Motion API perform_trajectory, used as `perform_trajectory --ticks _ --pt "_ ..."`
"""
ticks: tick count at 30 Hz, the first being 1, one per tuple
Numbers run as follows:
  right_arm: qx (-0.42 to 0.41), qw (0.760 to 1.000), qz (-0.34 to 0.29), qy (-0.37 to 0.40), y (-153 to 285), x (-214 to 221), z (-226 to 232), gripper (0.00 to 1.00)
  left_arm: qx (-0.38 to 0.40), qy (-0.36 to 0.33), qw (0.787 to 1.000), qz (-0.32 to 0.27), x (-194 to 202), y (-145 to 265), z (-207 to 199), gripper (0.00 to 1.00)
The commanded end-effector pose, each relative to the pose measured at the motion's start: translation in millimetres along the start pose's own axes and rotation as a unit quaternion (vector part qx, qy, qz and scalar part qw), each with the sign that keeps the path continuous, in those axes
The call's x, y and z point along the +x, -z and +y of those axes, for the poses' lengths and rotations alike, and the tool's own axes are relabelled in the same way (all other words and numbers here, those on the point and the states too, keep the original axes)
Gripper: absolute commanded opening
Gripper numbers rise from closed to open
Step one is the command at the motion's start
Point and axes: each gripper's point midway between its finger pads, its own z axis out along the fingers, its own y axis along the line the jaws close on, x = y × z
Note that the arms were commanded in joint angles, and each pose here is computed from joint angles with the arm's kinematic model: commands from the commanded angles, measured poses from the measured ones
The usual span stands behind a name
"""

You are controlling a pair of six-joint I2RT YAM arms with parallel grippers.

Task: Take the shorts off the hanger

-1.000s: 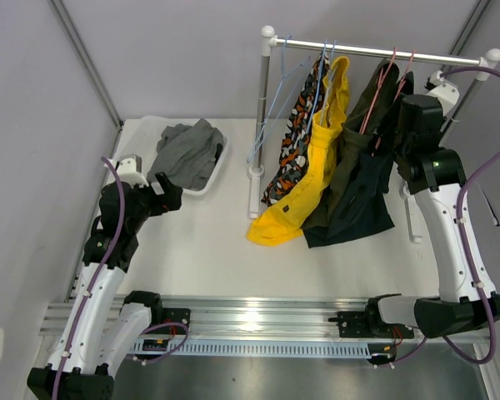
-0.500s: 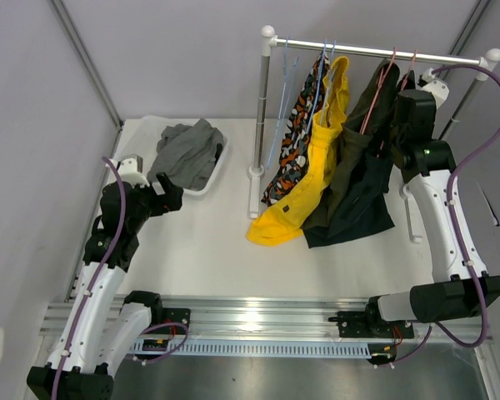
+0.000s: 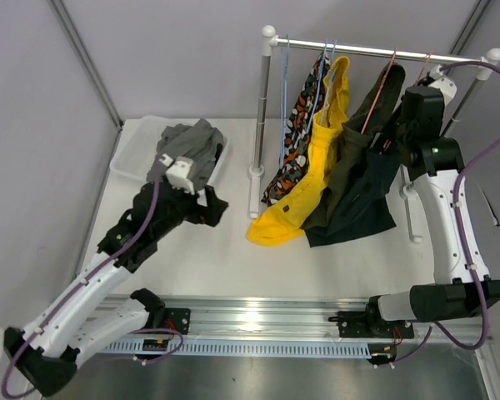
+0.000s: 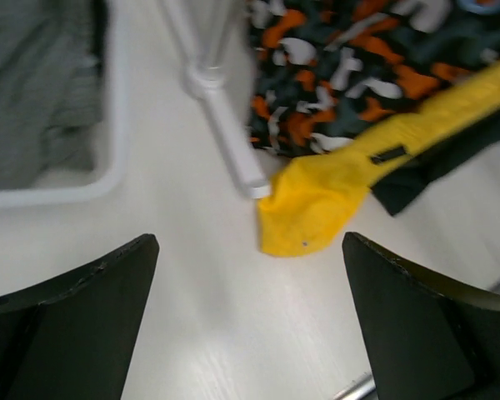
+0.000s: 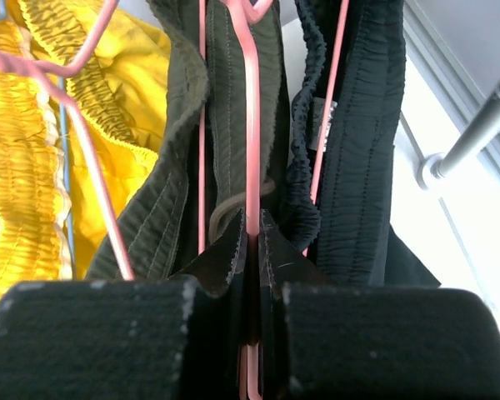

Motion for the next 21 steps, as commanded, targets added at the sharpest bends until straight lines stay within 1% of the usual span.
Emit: perform_trajectory --ticks 1,2,3,5,6,8,9,10,11,12,15,16,17,19,21 --pt "-0.033 0.994 -0.096 -0.033 58.4 -69.9 3.5 0.00 0.073 -0.049 0.994 -0.059 -48.2 10.9 -59.3 0.99" --pt "-0.031 0.994 -0.098 -0.032 65.4 -73.0 0.7 0.00 0.112 -0.059 0.991 -0.054 -45.9 10.2 -84.8 0.99" --pt "-0.030 0.993 -0.108 -0.035 74.6 -79.2 -2.2 0.00 0.150 -0.065 0.984 -0.069 -62.2 18.5 -106.6 0.99" --pt "-0.030 0.992 -0.117 -0.036 88.0 -86.7 -5.5 0.00 0.225 -0.085 0.968 -0.073 -62.9 22.6 -150.9 0.99" --pt "-0.030 0.992 -0.120 -0.037 92.6 -88.7 -7.1 0.00 0.249 -0.091 0.960 -0.087 -74.1 28.8 -167.9 0.99" --pt "-0.034 0.991 -0.126 -0.040 105.4 -92.1 -10.4 0.00 0.307 -0.111 0.942 -0.081 -66.2 34.7 -203.7 0.99" --pt "-0.037 0.990 -0.127 -0.043 110.0 -92.4 -11.1 0.00 0.323 -0.121 0.935 -0.084 -68.3 28.3 -220.7 0.99" --pt "-0.041 0.990 -0.128 -0.046 117.1 -92.7 -12.4 0.00 0.354 -0.126 0.923 -0.087 -69.4 35.4 -241.1 0.99" --pt "-0.044 0.990 -0.128 -0.049 121.0 -92.7 -12.9 0.00 0.371 -0.129 0.915 -0.092 -71.6 36.2 -254.0 0.99" --pt "-0.054 0.989 -0.124 -0.055 124.2 -91.2 -10.3 0.00 0.384 -0.130 0.910 -0.090 -66.1 25.5 -269.0 0.99" --pt "-0.071 0.989 -0.115 -0.065 140.5 -86.3 -11.2 0.00 0.434 -0.127 0.886 -0.102 -64.7 23.9 -312.1 0.99" --pt "-0.074 0.989 -0.110 -0.066 140.6 -84.4 -10.3 0.00 0.434 -0.129 0.886 -0.100 -59.8 15.6 -316.0 0.99" --pt "-0.083 0.988 -0.107 -0.069 144.7 -82.5 -8.6 0.00 0.448 -0.129 0.878 -0.109 -65.2 20.4 -329.4 0.99" --pt "-0.093 0.988 -0.099 -0.073 149.6 -78.7 -7.2 0.00 0.463 -0.134 0.870 -0.104 -55.7 11.8 -351.8 0.99" --pt "-0.103 0.988 -0.090 -0.073 154.3 -74.6 -5.5 0.00 0.467 -0.140 0.866 -0.116 -61.6 9.0 -368.8 0.99"
